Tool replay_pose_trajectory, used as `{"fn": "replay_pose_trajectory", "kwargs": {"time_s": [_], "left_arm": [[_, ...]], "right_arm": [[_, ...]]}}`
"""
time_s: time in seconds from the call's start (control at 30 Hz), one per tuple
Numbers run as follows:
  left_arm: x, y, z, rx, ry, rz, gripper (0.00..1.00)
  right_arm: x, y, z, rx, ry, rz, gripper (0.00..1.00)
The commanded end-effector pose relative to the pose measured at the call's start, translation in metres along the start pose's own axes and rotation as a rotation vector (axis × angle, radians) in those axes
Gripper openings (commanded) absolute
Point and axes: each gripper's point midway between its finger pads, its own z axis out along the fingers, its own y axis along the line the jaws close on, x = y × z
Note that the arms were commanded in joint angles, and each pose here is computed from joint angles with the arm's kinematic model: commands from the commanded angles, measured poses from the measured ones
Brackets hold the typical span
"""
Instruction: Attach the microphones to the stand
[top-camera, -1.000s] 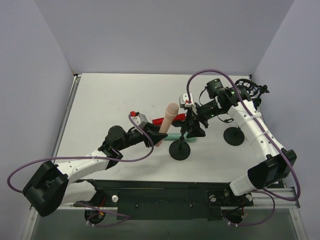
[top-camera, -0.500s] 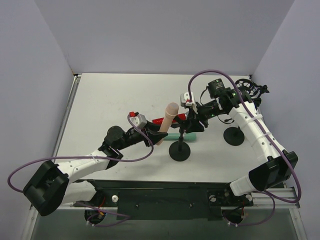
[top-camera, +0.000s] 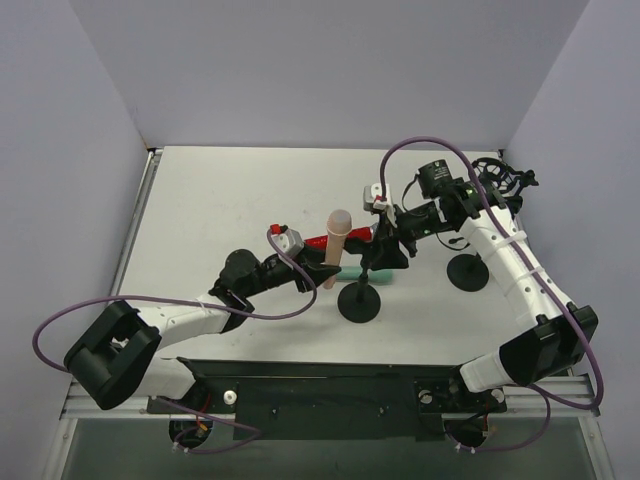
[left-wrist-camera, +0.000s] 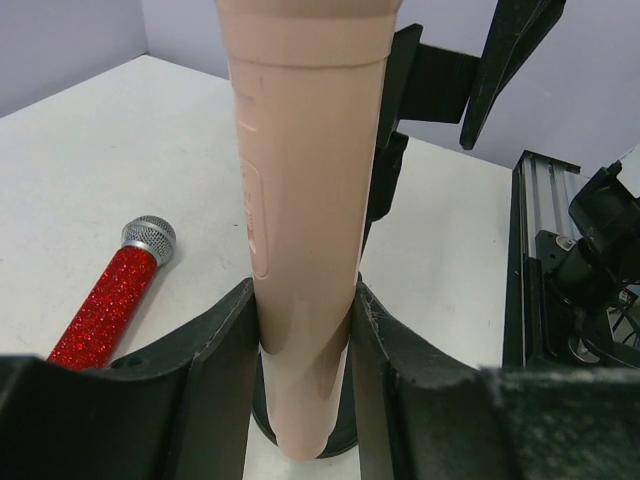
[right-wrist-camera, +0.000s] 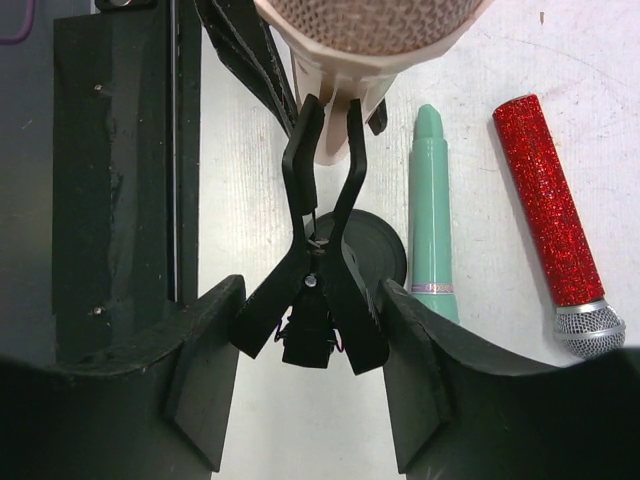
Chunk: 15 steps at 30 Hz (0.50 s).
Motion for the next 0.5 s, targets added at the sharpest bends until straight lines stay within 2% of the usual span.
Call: {"fn": "replay_pose_trajectory", "kwargs": {"time_s": [0.0,0.07,0.17,0.27,0.33,0.4,0.47], "left_arm": [[-0.0373,-0.0152,0.0125,0.076,-0.107,0.078,0.00],[-0.0395,-0.0143,0.0129,0.070,-0.112,0.085,0.00],[-0.0418,-0.0128,0.0141,0.067,-0.116,0.097,0.00],[-0.0393,-0.0103,0.0161,0.062,-0.099,0.109,0.00],[-0.0399,-0.0100,0.0171,0.063,-0.097,0.120,0.00],[-0.0424,-0.0092,0.0176,0.061,-0.097,0.131,0.00],[-0.0439,-0.0088,0.0193,0.061,-0.094,0.140,0.00]], "right_arm": [[-0.0045,0.0099,0.0040,-0.031,-0.043,0.040,0.45],[-0.0040,0.0086,0.0046,-0.029,-0.041,0.045,0.48],[-0.0042,0.0093,0.0049,-0.032,-0.044,0.048,0.58],[-0.0046,0.0095,0.0053,-0.034,-0.047,0.056,0.59],[-0.0040,0.0088,0.0054,-0.030,-0.045,0.063,0.56],[-0.0044,0.0071,0.0053,-0.019,-0.045,0.068,0.42],[-0.0032,0.0053,0.0049,-0.011,-0.040,0.068,0.16]]}}
